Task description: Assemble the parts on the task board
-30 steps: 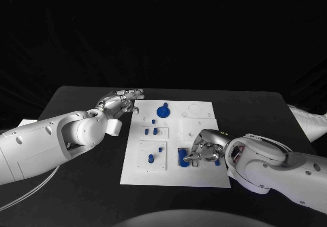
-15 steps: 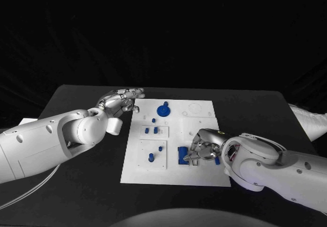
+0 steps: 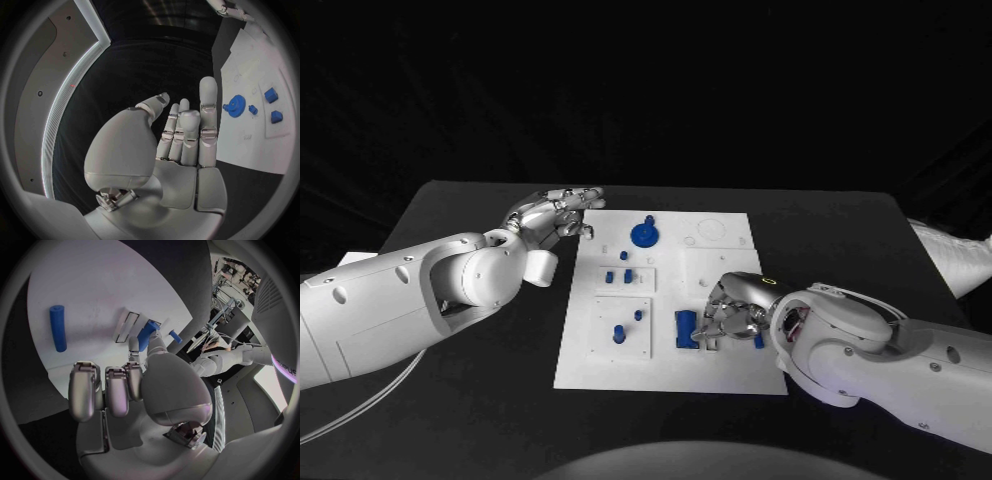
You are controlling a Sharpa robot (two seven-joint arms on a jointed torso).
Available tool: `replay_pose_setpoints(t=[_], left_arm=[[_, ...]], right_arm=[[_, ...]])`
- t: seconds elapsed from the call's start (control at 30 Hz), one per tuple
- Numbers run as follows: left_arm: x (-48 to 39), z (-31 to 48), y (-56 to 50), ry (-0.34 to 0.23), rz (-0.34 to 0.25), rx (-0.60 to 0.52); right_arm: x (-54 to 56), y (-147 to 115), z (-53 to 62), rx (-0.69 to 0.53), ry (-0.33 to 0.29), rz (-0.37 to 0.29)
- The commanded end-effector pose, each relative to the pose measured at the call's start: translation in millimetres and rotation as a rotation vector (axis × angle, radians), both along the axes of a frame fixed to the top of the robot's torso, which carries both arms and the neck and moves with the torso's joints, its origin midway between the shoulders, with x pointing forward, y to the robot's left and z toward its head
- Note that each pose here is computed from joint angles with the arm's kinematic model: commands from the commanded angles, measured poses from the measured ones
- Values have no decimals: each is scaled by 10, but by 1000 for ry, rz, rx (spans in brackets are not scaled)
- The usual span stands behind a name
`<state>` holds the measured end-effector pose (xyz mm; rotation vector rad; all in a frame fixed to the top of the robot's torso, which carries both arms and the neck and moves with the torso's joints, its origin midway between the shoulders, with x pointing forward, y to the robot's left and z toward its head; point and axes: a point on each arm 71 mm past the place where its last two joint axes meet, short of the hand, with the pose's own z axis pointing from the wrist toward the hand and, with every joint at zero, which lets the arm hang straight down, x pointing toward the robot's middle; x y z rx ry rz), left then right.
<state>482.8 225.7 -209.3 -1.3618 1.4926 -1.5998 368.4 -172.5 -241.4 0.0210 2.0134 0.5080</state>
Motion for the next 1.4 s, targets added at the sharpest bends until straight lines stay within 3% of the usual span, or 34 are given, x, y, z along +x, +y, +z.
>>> replay_pose_setpoints(t=[0.03,0.2,0.33,0.63,1.1,1.4], left_arm=[[-5,12,-19,-9,-17,-9],[-7,12,-7,-9,-14,-7],[-13,14,-5,-10,-14,-7],[-21,20,2,-12,-13,-8],[-19,19,-2,-12,-15,-9],[-20,17,-1,-10,-17,-9]], right_arm=[[-14,-66,69,64,-47,-16],[-22,-310,182,106,-44,-58],[-6,-572,233,6,-58,-48],[7,-833,219,-134,-106,-79],[-67,-820,-31,-204,-56,-71],[-82,-739,-94,-210,-39,-49]])
